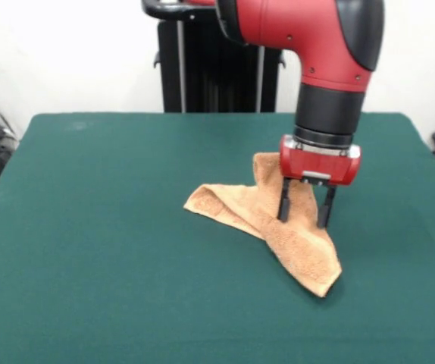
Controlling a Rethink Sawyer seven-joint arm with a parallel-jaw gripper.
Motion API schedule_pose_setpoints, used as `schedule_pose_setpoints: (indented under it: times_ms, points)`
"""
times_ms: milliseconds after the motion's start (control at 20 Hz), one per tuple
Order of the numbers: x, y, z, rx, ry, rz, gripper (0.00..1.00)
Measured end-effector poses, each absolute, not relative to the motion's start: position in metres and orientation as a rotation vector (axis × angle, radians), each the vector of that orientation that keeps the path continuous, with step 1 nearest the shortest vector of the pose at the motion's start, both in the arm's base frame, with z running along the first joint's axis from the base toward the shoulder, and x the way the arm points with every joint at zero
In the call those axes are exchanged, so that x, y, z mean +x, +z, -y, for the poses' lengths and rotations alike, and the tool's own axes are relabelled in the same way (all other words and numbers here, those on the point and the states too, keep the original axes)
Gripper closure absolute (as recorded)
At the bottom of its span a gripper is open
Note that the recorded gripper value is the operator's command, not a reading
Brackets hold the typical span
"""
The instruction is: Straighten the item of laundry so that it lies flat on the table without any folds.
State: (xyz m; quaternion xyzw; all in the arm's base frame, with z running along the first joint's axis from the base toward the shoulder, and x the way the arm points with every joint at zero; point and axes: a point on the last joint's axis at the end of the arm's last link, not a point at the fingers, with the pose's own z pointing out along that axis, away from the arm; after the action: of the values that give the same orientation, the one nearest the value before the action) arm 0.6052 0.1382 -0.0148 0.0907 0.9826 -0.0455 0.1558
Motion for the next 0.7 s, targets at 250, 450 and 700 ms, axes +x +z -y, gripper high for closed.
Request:
schedule_pose_setpoints:
  times_ms: [250,450,700]
  points:
    - [0.605,-0.015,-0.151,0.315,-0.113,-2.809,0.00]
    - [0.604,-0.016,-0.158,0.355,-0.100,-2.806,0.00]
    - [0.605,-0.015,-0.168,0.415,-0.082,-2.798,0.00]
